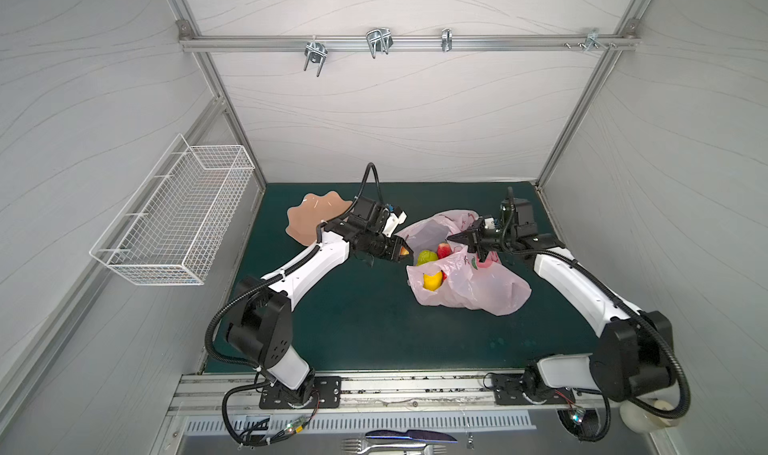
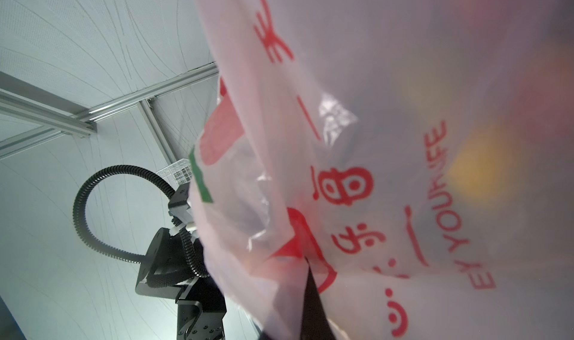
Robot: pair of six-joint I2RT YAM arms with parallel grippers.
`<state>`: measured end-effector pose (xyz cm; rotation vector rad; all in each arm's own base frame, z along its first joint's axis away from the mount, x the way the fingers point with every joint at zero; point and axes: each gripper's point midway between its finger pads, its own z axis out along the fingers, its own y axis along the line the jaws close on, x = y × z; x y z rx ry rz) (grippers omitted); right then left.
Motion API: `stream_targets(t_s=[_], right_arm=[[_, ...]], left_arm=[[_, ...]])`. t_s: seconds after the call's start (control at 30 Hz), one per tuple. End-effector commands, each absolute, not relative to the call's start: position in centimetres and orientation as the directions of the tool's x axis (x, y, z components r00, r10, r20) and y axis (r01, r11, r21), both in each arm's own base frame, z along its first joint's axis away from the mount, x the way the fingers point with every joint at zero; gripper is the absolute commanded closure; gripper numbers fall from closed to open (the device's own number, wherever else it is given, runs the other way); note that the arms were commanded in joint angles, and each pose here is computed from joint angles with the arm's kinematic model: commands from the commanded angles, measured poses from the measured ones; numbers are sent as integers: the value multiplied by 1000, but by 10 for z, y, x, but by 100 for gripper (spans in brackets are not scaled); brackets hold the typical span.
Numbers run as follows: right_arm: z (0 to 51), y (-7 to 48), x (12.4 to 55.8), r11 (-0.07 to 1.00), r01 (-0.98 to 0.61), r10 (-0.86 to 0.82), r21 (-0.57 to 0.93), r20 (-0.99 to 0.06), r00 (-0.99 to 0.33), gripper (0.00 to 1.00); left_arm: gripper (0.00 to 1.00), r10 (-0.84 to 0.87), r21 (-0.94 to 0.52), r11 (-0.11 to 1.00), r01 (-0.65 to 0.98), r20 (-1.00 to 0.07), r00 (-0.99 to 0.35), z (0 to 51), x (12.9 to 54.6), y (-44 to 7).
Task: Place the fruits into the plastic bag
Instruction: 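Carry the strawberry with the left gripper over the bag mouth, then lower the strawberry into the bag and open the left gripper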
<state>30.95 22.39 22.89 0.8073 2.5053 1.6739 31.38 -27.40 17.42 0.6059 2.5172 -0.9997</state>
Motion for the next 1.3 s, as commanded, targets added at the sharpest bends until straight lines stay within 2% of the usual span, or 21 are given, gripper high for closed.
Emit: stream_targets(t_s=[0.0, 0.43, 0.67, 0.77, 0.83, 0.97, 1.1, 1.27], right_arm=[[241, 226, 314, 278, 380, 416, 882, 246, -875, 100], [242, 226, 313, 275, 376, 417, 885, 243, -876, 100], [241, 230, 313, 269, 374, 413, 887, 245, -877, 100], [242, 230, 313, 268, 372, 413, 889, 243, -878, 100], [243, 230, 313, 268, 371, 412, 889, 242, -878, 100], [242, 229, 314, 267, 373, 416, 889, 243, -877, 100], [242, 230, 315, 263, 371, 415, 891, 243, -877, 100], [243, 230, 316, 263, 369, 418, 892, 239, -876, 100]], left_arm=[[77, 258, -567, 610, 554, -520, -815, 182, 327, -299], [77, 238, -612, 555, 563, -531, -813, 178, 361, -388], [73, 128, -687, 575, 445, -463, -877, 160, 387, -425], [63, 94, -730, 544, 413, -436, -895, 157, 387, -438], [47, 96, -731, 539, 419, -440, -893, 159, 383, -441], [23, 88, -740, 521, 426, -450, -889, 173, 378, -436], [14, 74, -730, 540, 420, -455, -887, 183, 376, -421], [10, 35, -722, 595, 354, -416, -909, 191, 380, -396]])
